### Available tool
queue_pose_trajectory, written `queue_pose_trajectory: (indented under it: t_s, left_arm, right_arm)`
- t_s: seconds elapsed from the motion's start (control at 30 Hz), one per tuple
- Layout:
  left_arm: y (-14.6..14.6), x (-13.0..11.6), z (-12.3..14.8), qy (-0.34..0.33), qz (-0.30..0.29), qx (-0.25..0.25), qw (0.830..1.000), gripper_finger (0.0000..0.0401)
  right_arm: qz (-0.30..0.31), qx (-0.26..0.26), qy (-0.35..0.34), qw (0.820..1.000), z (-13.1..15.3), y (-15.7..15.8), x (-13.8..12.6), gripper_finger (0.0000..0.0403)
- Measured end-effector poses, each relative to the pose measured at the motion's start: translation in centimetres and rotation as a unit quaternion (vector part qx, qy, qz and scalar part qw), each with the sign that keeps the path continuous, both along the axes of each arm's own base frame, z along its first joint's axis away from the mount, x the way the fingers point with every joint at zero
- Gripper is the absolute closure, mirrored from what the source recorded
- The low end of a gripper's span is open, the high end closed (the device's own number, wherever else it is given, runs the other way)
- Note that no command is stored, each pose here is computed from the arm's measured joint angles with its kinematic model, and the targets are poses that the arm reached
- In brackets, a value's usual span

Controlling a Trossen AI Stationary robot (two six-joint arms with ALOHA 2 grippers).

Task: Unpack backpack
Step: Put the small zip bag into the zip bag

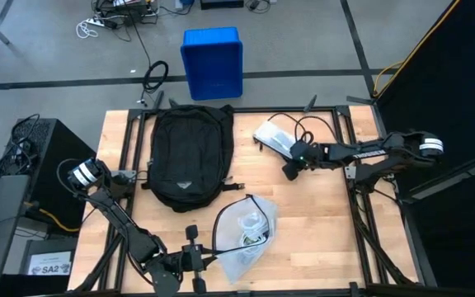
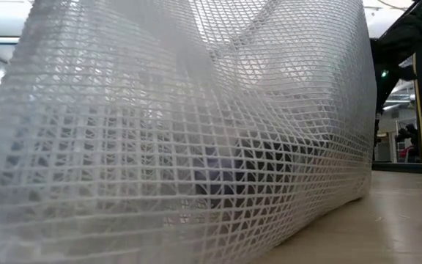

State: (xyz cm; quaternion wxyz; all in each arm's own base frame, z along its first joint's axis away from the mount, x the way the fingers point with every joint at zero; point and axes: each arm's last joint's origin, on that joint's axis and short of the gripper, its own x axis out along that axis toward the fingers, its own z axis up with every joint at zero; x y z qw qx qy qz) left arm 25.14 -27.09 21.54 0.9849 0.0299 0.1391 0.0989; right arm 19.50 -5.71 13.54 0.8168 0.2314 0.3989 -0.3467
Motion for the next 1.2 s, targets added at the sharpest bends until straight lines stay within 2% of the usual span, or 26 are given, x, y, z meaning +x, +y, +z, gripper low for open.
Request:
queue_pose_trajectory:
  t_s: [0.17,0.27,0.37,0.5,0.57,0.67,0.77,0.93,1.07,1.2]
  left_arm:
    - [0.0,0.0,0.0,0.0,0.0,0.0,1.0,0.0401]
    - [0.0,0.0,0.0,0.0,0.0,0.0,1.0,0.0401]
    - [0.0,0.0,0.0,0.0,0.0,0.0,1.0,0.0401]
    - [0.0,0.0,0.0,0.0,0.0,0.0,1.0,0.0401]
    - [0.0,0.0,0.0,0.0,0.0,0.0,1.0,0.0401]
    - [0.0,0.0,0.0,0.0,0.0,0.0,1.0,0.0401]
    - [0.0,0.0,0.0,0.0,0.0,-0.001,1.0,0.0401]
    - [0.0,0.0,0.0,-0.001,0.0,-0.001,1.0,0.0401]
    - [0.0,0.0,0.0,-0.001,0.0,-0.001,1.0,0.0401]
    - [0.0,0.0,0.0,-0.001,0.0,-0.002,1.0,0.0401]
  right_arm:
    - [0.024,-0.052,-0.103,0.993,4.7,1.4,1.0,0.0402]
    - [0.044,-0.079,-0.178,0.98,8.4,2.4,1.1,0.0402]
    - [0.081,-0.089,-0.272,0.955,12.1,4.1,1.0,0.04]
    - [0.156,-0.073,-0.389,0.905,15.2,7.3,1.0,0.0399]
    - [0.189,-0.057,-0.418,0.887,15.6,9.1,1.2,0.0399]
    - [0.227,-0.037,-0.439,0.868,15.4,11.6,1.7,0.04]
    - [0.26,-0.02,-0.477,0.839,15.6,14.0,2.2,0.04]
    - [0.305,-0.005,-0.516,0.8,15.3,16.6,2.9,0.0401]
    - [0.326,-0.005,-0.52,0.79,15.9,17.4,3.8,0.0402]
    - [0.357,-0.006,-0.528,0.771,17.4,18.3,5.0,0.0402]
